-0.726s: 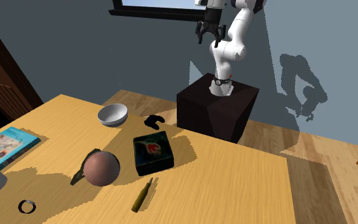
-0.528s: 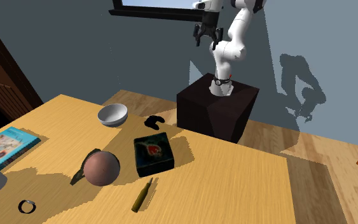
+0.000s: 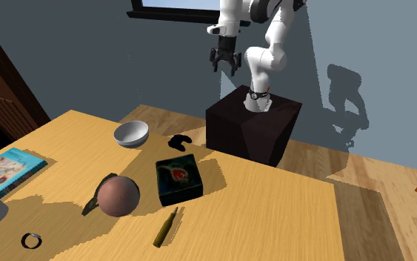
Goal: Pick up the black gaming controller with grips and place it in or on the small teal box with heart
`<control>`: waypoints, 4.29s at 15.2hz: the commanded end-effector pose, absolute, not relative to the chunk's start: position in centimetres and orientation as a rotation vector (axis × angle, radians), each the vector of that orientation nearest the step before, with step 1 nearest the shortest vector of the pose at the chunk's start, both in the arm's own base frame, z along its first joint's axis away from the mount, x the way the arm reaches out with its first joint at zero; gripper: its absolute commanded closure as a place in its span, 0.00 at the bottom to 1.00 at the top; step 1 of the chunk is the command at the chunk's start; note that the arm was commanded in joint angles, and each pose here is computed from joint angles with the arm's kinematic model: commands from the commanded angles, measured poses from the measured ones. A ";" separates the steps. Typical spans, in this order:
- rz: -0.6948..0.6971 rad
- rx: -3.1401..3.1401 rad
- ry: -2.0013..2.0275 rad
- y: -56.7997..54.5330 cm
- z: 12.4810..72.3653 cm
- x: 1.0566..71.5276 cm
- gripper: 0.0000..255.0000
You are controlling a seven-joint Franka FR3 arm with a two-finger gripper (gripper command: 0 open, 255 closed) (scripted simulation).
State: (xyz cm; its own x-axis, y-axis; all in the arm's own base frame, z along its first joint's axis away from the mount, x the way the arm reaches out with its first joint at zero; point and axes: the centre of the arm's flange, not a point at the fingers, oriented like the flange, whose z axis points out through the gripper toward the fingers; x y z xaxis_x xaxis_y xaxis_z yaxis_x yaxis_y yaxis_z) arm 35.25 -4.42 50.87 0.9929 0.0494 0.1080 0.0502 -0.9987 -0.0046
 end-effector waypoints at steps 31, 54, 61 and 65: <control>-0.262 -3.026 -0.285 -21.3 20.0 53.4 0.00; -0.262 -3.026 -0.285 -21.0 17.6 53.8 1.00; -0.137 -2.880 -0.324 -25.9 19.7 59.3 0.00; -0.137 -2.880 -0.324 -25.4 17.7 59.4 0.00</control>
